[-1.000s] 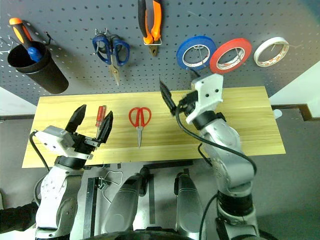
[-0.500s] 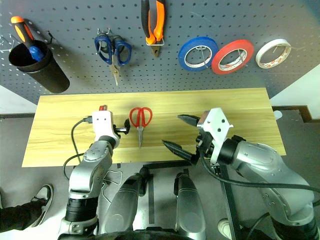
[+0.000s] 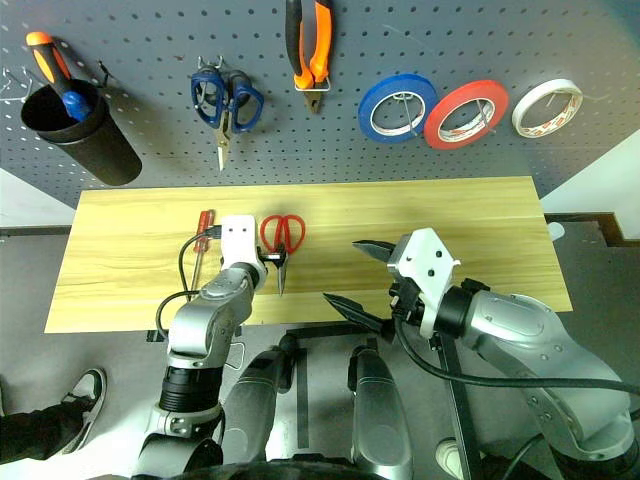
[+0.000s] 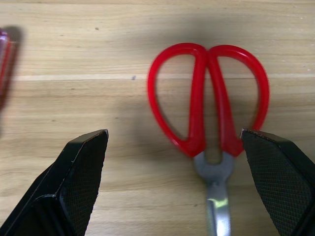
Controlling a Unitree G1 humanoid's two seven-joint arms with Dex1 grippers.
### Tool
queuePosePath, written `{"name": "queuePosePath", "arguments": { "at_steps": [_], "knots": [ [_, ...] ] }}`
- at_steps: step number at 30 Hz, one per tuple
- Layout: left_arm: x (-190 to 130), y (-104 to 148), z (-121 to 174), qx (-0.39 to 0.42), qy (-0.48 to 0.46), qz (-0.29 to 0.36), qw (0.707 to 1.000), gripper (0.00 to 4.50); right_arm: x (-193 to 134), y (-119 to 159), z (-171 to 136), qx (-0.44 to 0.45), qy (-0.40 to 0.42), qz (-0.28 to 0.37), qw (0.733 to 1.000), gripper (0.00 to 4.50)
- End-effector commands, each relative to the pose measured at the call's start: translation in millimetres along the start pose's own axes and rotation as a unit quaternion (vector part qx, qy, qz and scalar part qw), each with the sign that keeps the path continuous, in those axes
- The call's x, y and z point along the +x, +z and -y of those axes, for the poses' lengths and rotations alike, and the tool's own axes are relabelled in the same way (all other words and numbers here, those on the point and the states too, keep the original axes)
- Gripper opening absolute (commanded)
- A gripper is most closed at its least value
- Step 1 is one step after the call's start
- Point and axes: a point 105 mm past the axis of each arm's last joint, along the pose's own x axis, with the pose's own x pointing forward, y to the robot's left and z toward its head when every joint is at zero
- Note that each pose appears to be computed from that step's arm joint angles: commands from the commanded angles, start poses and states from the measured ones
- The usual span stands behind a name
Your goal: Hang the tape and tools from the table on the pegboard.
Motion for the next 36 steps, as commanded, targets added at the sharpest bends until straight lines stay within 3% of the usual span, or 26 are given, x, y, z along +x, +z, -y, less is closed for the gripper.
{"name": "queuePosePath", "arguments": {
  "at_steps": [1,28,36],
  "knots": [
    [2,-9,9,0.002,-0.012,-0.023,1.000,4.50,-2,11,-11,-0.026,0.013,0.016,0.999,4.48],
    [17,-31,12,0.008,-0.020,-0.113,0.993,4.50,-1,14,-9,-0.031,-0.004,0.022,0.999,4.48],
    [16,-41,9,0.049,0.000,-0.159,0.986,4.50,1,17,-8,-0.037,-0.009,0.027,0.999,4.48]
  ]
}}
